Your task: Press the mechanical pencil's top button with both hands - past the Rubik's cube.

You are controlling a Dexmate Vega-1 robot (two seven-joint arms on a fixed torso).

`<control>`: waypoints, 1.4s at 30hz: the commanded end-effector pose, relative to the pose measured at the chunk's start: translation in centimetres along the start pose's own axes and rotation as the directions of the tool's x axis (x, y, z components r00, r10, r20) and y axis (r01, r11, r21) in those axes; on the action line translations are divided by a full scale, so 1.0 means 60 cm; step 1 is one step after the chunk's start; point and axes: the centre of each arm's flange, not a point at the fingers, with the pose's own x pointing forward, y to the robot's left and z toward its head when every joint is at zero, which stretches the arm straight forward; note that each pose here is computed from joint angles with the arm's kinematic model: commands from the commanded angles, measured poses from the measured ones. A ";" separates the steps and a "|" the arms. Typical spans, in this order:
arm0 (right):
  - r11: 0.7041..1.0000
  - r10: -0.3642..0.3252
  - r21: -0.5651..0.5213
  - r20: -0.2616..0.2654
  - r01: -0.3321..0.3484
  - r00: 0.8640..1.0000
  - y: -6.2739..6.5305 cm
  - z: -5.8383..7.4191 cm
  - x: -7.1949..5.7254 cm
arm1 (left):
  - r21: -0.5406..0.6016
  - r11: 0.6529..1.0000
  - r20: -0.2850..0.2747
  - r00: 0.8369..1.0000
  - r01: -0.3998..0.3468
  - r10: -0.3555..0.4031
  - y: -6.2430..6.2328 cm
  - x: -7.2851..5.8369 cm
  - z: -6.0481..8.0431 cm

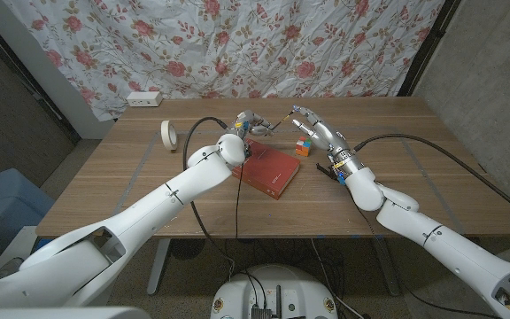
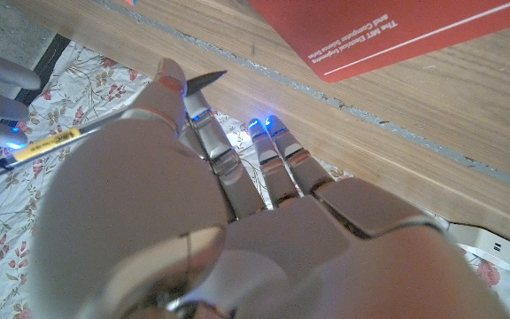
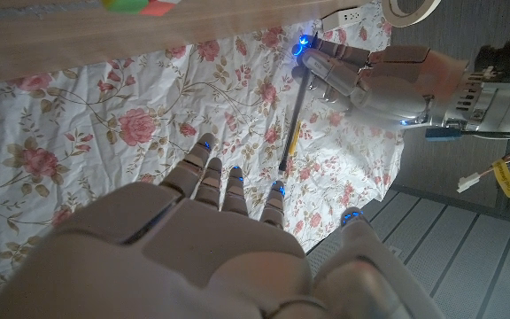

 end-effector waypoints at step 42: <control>1.000 0.011 -0.002 -0.005 -0.011 1.000 0.005 -0.006 0.000 | -0.004 1.000 -0.001 1.000 0.003 -0.003 -0.002 0.007 -0.001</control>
